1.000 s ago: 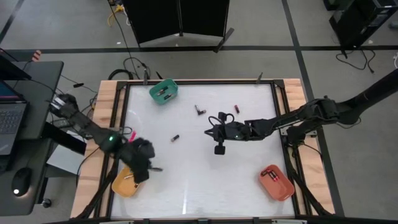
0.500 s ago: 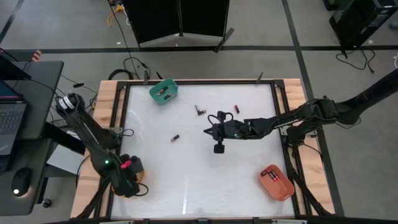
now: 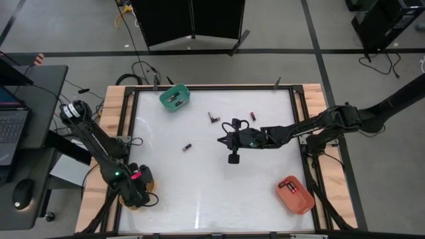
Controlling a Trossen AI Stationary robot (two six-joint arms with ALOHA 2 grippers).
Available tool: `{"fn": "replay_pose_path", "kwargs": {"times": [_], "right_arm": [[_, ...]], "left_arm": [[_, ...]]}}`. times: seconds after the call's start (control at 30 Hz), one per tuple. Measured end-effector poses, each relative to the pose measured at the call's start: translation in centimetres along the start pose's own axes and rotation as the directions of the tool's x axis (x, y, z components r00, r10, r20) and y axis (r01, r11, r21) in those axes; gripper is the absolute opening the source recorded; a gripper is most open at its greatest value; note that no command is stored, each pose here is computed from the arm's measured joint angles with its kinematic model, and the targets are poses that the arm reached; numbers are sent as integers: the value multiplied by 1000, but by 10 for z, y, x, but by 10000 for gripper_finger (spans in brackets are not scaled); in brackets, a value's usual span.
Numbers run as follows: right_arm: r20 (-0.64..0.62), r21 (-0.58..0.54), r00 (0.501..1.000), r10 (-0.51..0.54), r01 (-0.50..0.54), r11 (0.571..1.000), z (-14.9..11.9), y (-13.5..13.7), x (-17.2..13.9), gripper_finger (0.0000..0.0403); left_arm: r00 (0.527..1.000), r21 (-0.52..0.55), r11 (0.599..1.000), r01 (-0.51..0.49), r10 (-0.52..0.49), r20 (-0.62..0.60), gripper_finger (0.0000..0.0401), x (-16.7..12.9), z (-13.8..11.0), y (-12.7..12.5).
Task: Sort batteries
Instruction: Put the silver battery into the yellow bin
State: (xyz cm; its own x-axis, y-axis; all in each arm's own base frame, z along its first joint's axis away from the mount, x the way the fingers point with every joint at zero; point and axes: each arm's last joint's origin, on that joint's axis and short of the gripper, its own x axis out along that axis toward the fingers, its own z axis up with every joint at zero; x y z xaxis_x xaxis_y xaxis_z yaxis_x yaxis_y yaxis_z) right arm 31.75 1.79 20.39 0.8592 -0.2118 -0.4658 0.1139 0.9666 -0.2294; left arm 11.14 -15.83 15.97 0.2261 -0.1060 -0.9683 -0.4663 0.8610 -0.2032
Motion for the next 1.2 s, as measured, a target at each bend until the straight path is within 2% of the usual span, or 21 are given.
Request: {"fn": "replay_pose_path", "kwargs": {"times": [0.13, 0.3, 0.57, 0.83, 1.2], "right_arm": [[0, -6, 1000, 0, 0, 1000, 0, 0, 0, 10], [-1, -3, 1000, 1, -1, 1000, 0, 0, 0, 25], [-1, -9, 1000, 1, -1, 1000, 0, 0, 0, 9], [-5, -4, 1000, -5, 5, 1000, -1, -7, 2, 35], [-5, -2, 1000, 2, -2, 1000, -1, -9, 2, 40]], "left_arm": [[1000, -28, 1000, -1, 0, -9, 57, 0, 0, 0], [999, -52, 999, 5, -7, -41, 85, 0, -1, 0], [999, -51, 999, 11, -14, -52, 83, -1, -1, -2], [998, -20, 998, 54, -54, -10, 79, -20, 4, -18], [998, -19, 998, 60, -61, -9, 111, -26, 5, -22]]}}
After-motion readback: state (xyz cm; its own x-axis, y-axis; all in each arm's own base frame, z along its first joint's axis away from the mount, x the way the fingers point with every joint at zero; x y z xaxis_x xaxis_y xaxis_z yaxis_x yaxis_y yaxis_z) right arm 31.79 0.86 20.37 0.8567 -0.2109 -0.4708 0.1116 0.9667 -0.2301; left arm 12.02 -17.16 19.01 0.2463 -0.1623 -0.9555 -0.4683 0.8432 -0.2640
